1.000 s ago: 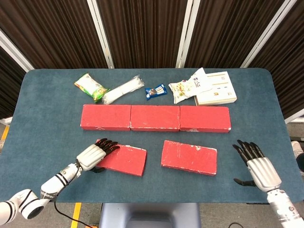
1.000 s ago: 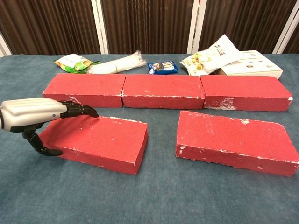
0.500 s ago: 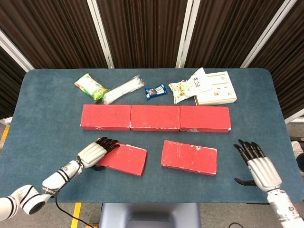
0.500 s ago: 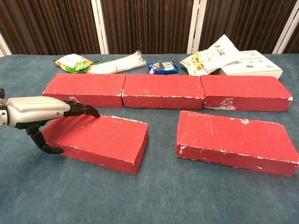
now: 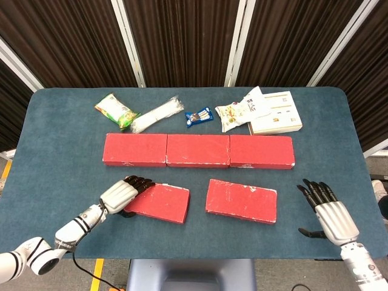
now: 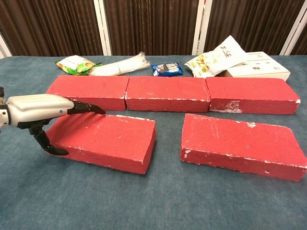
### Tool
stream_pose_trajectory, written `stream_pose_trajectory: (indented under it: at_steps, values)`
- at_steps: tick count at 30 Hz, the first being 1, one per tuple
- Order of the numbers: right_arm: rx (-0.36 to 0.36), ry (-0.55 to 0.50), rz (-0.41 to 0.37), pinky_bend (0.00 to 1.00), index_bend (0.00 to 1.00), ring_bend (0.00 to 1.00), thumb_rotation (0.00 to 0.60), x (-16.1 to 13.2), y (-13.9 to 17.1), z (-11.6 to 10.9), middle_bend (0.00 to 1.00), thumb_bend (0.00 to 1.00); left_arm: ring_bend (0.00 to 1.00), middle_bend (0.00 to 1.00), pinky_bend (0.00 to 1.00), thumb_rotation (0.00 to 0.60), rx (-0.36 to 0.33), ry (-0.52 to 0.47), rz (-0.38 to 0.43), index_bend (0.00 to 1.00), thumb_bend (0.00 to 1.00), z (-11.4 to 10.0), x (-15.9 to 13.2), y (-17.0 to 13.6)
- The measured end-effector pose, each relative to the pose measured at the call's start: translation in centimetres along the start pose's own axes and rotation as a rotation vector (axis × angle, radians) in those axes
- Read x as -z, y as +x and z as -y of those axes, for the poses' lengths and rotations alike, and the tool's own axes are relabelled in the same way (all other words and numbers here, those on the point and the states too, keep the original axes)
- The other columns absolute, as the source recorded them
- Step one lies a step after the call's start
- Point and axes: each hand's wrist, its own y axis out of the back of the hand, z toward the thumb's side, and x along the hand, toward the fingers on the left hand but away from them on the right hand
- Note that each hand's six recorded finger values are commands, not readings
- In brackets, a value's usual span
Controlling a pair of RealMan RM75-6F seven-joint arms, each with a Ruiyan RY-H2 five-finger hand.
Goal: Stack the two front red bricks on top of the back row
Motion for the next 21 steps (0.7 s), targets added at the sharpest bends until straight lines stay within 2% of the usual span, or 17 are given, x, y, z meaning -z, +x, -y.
stream_pose_trajectory:
  at_steps: [10, 16, 21]
  values:
    - [0.0, -0.006, -0.012, 0.0, 0.0, 0.0, 0.6, 0.0, 0.3, -0.2, 0.0, 0.1, 0.7, 0.81, 0.76, 0.6, -0.104, 0.011, -0.018, 0.0, 0.3, -2.5, -0.5, -1.0]
    - [-0.009, -0.013, -0.019, 0.0, 0.0, 0.0, 0.6, 0.0, 0.3, -0.2, 0.0, 0.1, 0.71, 0.82, 0.77, 0.6, -0.16, -0.003, -0.098, 0.0, 0.31, -5.3, 0.2, -0.8]
    - [-0.008, -0.023, -0.031, 0.0, 0.0, 0.0, 0.6, 0.0, 0.5, -0.4, 0.0, 0.1, 0.72, 0.83, 0.78, 0.6, -0.201, 0.011, -0.192, 0.0, 0.32, -7.8, 1.1, 0.6]
